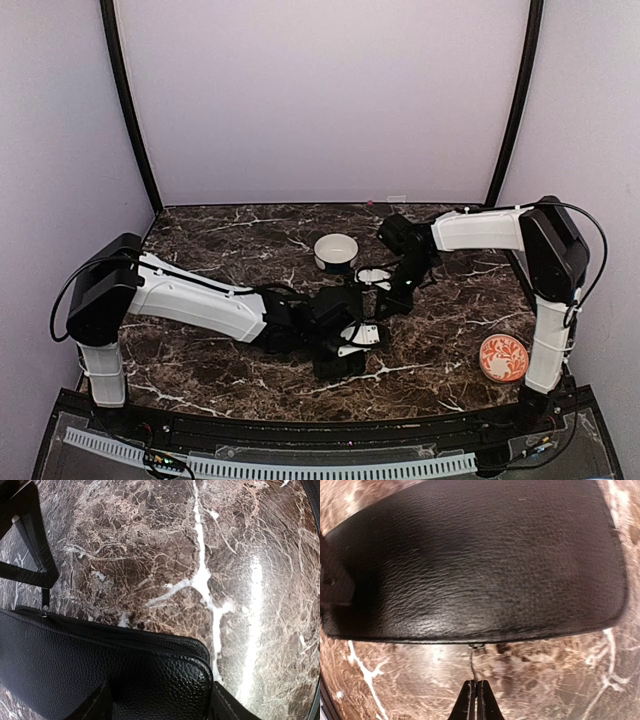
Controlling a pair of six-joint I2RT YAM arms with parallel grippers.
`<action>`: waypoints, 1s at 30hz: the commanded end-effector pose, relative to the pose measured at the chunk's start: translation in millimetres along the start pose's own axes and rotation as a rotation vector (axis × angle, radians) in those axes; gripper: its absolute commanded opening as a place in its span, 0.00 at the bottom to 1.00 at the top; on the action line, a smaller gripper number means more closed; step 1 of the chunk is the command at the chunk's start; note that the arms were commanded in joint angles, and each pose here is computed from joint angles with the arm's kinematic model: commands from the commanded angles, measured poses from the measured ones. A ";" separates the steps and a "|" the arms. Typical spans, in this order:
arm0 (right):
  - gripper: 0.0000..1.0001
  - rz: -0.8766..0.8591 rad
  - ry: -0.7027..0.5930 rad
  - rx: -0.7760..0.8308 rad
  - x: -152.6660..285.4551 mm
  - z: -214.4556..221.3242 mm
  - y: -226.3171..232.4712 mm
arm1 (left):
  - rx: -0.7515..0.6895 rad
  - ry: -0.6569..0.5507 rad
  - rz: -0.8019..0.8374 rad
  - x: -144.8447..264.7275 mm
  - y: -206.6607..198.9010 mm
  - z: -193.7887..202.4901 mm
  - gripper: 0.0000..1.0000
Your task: Sort the hair-cutting tools
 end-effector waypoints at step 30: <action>0.00 -0.408 0.110 0.056 -1.9 55.9 106.1 | 0.166 0.009 -0.207 -1.6 29.6 18.1 0.55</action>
Point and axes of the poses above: each gripper's point midway between its finger pads, its own x axis back along the fingers, its own y axis along the line the jaws close on, z = x × y, the point moved 2 cm from there along x, back along the fingers, and after that the axes turned 13 degrees about -x, right-handed, at the moved point
